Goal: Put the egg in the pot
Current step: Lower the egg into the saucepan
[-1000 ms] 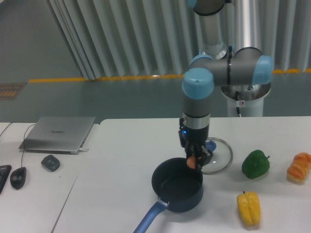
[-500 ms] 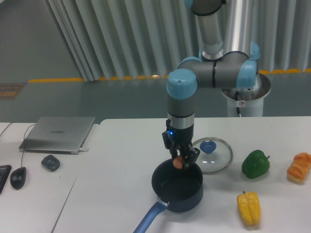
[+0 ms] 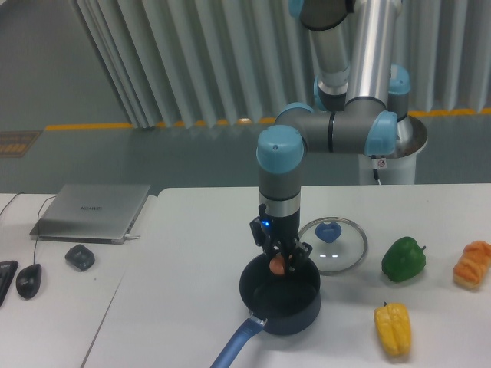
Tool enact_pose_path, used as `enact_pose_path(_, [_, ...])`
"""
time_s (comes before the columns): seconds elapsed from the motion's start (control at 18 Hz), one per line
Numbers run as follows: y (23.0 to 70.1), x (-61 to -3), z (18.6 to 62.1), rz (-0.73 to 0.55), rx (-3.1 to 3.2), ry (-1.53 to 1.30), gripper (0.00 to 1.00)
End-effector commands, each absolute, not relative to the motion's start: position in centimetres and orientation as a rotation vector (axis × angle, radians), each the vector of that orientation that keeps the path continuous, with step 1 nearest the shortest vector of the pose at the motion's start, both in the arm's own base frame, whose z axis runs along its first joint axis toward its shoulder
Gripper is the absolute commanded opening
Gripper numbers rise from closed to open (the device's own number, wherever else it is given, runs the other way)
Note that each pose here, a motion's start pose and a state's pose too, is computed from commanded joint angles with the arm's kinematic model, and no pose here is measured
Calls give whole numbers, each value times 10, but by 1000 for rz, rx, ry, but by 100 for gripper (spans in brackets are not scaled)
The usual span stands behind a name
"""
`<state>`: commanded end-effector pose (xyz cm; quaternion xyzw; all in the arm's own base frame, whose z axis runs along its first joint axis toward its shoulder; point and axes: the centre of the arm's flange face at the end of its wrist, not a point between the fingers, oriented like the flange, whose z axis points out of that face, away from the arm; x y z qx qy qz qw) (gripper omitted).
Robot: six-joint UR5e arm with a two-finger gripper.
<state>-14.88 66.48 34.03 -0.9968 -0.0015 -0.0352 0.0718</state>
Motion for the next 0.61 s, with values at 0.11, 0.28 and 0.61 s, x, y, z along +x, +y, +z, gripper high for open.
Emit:
enact_pose_path(0.11, [666,-148,338,-111,-2998,-16,46])
enact_pose_path(0.28, [667,-148,332,-117,-3006,-19,46])
enact_pose_path(0.61, [670,-149,319,-123,-3013,-20,47])
